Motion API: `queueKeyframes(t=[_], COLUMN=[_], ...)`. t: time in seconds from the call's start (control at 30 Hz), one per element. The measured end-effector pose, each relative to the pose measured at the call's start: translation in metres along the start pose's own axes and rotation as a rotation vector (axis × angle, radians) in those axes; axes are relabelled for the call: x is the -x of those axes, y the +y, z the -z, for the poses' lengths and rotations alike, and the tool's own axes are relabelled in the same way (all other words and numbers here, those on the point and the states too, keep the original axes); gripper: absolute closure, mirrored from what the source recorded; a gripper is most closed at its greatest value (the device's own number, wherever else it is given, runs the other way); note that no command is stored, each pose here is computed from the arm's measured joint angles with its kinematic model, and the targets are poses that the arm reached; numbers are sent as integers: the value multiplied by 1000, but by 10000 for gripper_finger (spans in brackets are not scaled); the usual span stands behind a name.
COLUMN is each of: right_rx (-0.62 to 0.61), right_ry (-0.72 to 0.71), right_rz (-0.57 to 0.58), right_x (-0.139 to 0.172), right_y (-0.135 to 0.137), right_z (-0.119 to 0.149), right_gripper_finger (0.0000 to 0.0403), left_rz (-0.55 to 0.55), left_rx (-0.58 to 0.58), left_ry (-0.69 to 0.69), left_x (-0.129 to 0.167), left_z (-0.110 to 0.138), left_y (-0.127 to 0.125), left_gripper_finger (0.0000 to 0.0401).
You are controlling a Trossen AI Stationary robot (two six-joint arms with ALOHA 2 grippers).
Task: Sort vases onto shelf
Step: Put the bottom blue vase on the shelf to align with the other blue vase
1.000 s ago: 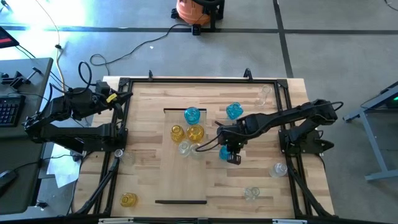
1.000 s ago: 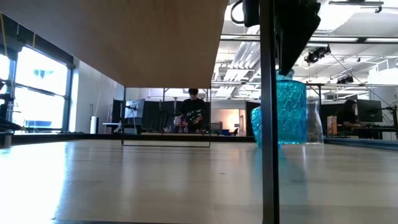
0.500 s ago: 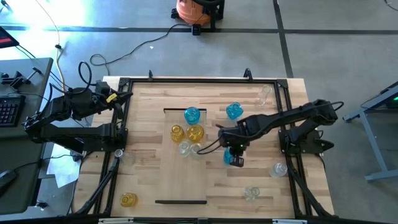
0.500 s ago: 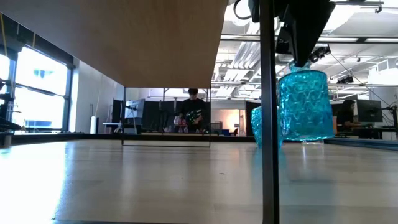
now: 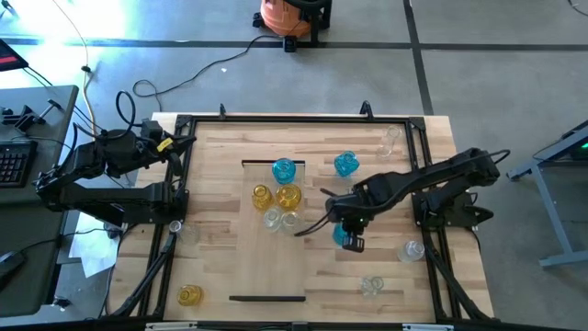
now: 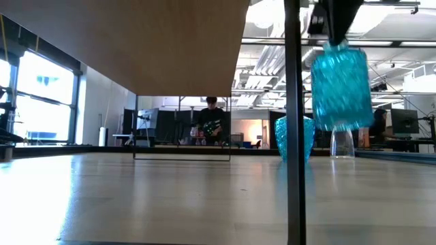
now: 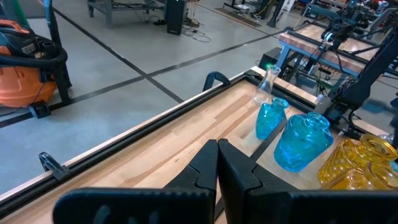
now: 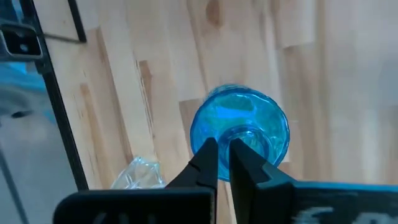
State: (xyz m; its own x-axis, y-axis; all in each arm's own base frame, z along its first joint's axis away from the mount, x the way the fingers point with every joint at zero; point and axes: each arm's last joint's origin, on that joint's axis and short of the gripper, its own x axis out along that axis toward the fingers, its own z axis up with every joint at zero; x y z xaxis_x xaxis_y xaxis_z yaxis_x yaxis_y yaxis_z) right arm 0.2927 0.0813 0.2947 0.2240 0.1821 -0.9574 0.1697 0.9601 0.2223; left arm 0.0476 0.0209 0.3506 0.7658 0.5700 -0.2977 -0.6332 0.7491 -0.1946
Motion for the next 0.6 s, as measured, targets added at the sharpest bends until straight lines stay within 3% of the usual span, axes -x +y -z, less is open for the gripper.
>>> queueKeyframes(t=[0.17,0.6], right_rx=[9,-31], right_ry=[-70,-139], right_rz=[10,-123], right_x=[31,85], right_y=[6,23], right_z=[-7,-10], right_gripper_finger=[402,403], left_rz=[0,0], left_rx=[0,0], left_ry=[0,0], left_x=[0,0], left_z=[0,0], left_y=[0,0], left_gripper_finger=[401,401])
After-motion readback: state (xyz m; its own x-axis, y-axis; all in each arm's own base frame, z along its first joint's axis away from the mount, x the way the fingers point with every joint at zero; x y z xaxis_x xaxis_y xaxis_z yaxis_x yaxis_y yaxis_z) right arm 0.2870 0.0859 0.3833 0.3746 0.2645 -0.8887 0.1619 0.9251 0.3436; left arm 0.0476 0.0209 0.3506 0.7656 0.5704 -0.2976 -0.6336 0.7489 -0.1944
